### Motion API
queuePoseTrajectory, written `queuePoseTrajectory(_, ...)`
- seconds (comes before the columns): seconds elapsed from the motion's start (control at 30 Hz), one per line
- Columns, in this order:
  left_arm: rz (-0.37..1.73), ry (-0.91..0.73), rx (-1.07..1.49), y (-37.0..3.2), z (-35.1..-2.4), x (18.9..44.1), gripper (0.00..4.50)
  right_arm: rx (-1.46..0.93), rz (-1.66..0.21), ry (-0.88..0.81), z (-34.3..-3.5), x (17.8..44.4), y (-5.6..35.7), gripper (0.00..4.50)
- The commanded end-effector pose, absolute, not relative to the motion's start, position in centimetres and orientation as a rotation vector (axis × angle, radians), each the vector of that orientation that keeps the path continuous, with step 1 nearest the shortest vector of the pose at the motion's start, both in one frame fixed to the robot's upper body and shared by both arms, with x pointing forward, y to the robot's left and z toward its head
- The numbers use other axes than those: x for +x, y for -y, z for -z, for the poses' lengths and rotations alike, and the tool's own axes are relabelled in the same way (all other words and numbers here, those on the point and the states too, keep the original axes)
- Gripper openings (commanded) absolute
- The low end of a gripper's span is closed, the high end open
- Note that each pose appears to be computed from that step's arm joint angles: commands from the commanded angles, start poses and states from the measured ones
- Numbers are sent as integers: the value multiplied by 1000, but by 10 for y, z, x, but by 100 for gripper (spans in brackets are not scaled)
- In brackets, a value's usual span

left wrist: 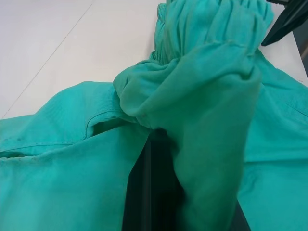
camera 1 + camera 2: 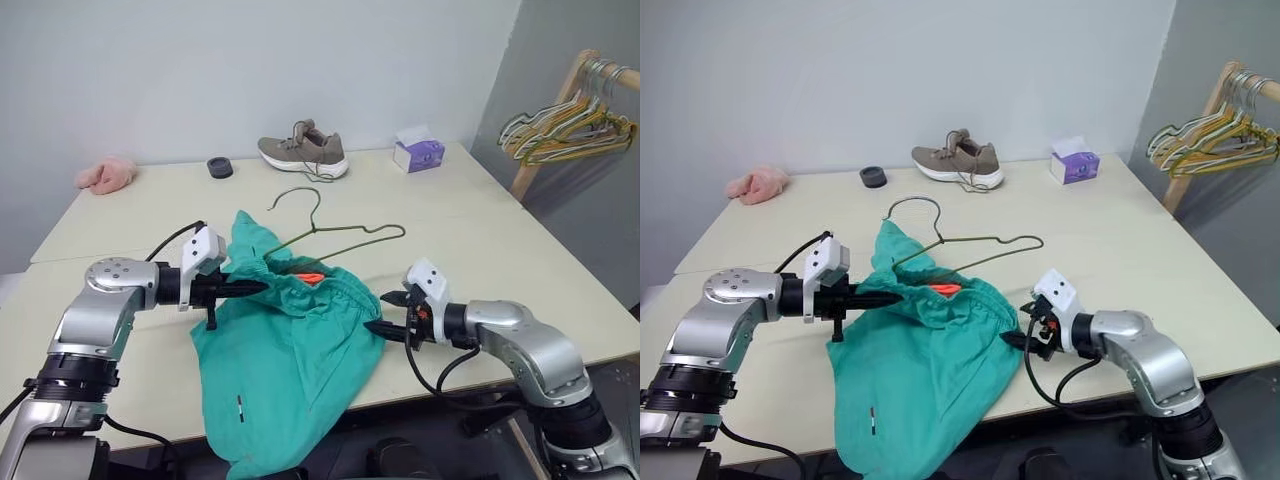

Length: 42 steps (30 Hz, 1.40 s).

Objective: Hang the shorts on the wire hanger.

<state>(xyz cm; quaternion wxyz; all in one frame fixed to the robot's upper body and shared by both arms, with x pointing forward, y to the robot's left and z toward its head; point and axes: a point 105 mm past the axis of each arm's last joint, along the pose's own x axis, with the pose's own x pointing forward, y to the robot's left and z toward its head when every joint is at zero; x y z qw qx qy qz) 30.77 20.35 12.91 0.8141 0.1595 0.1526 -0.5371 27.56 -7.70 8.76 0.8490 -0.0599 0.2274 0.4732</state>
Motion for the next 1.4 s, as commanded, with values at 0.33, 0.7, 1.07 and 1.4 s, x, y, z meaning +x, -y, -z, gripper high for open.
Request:
queuePoseTrajectory(0.33,1120,-236,350,-203,-147,313,0,-60,-874,-469,-76,291,62,140)
queuePoseTrajectory(0.7,1111,-212,258,-208,-159,305,0,-165,-703,-374,-95,331,113,3)
queuePoseTrajectory(1.07,1197,-322,8,-215,-184,273,0,-105,-762,-443,-107,332,135,3)
queuePoseTrajectory(1.4,1215,-424,96,-227,-176,260,0,-127,-737,-438,-113,336,146,3)
